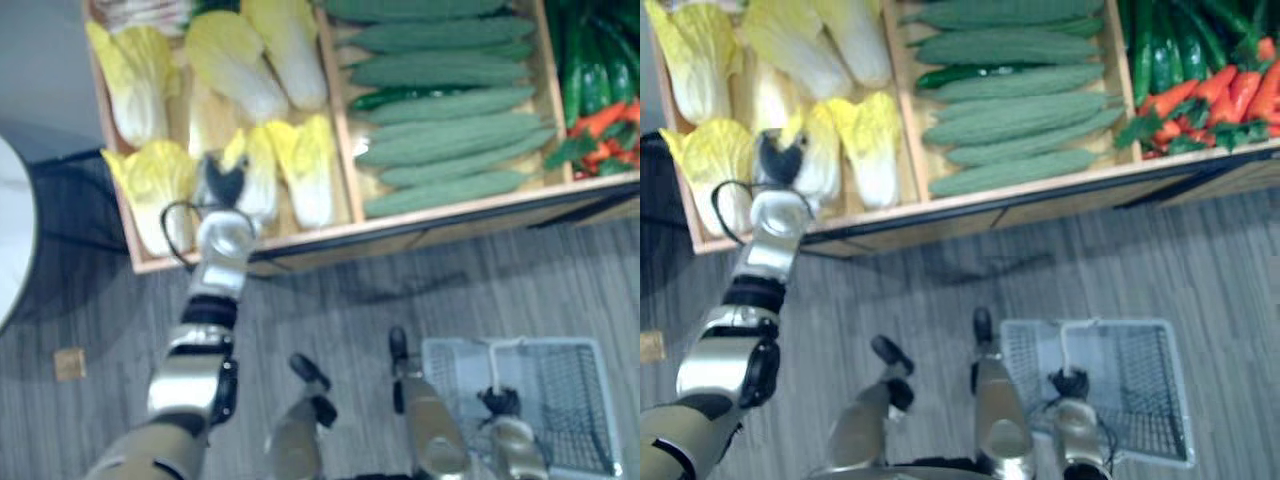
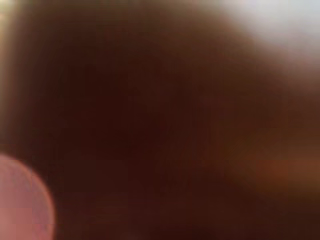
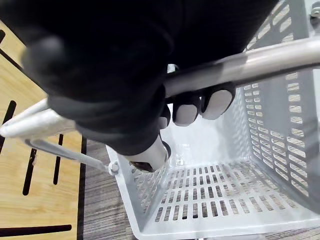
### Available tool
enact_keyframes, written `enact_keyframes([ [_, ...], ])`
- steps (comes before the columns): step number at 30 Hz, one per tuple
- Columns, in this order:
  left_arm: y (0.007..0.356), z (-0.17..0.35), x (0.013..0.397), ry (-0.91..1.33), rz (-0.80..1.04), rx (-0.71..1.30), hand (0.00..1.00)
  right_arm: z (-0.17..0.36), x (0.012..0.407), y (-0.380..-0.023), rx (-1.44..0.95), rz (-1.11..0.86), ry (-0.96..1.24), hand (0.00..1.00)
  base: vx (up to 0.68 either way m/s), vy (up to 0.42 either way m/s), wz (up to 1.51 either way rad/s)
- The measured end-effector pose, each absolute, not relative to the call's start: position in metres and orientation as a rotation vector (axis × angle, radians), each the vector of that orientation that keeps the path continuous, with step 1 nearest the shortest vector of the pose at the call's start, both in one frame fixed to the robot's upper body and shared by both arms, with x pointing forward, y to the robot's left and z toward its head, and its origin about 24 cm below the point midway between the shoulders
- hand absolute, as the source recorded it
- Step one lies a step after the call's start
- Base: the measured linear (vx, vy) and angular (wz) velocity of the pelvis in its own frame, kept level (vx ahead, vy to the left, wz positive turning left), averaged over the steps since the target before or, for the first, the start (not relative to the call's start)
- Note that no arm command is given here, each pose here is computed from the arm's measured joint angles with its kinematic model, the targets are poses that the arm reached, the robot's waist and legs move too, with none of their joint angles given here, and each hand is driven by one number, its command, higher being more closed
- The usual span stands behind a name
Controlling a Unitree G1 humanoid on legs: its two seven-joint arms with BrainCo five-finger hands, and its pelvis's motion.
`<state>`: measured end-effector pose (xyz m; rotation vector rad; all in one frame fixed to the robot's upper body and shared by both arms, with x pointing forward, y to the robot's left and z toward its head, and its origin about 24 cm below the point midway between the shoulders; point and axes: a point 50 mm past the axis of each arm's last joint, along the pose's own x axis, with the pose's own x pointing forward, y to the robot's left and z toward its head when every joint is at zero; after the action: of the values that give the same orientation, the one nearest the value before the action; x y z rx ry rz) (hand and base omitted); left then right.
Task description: Pick vegetable in the basket
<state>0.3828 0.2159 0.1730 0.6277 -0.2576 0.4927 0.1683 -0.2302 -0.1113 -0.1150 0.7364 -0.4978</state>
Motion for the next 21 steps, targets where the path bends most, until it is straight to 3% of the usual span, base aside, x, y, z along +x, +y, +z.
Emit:
enact_keyframes([
  [7, 0.225, 0.146, 0.355, -0.262, 0.516, 0.636, 1.00, -0.131, 0.145, -0.227, -0.105, -0.484, 0.859, 1.00, 0.08, -0.035, -0.24],
  [11, 0.239, 0.131, 0.328, -0.259, 0.584, 0.630, 1.00, -0.132, 0.132, -0.246, -0.151, -0.507, 0.890, 1.00, 0.02, 0.032, -0.49],
  [18, 0.240, 0.143, 0.305, -0.365, 0.641, 0.700, 1.00, -0.136, 0.088, -0.263, -0.156, -0.597, 0.956, 1.00, -0.06, 0.104, -0.07],
  [21, 0.226, 0.154, 0.304, -0.443, 0.611, 0.722, 1.00, -0.133, 0.084, -0.267, -0.153, -0.625, 0.949, 1.00, -0.05, 0.062, -0.17],
])
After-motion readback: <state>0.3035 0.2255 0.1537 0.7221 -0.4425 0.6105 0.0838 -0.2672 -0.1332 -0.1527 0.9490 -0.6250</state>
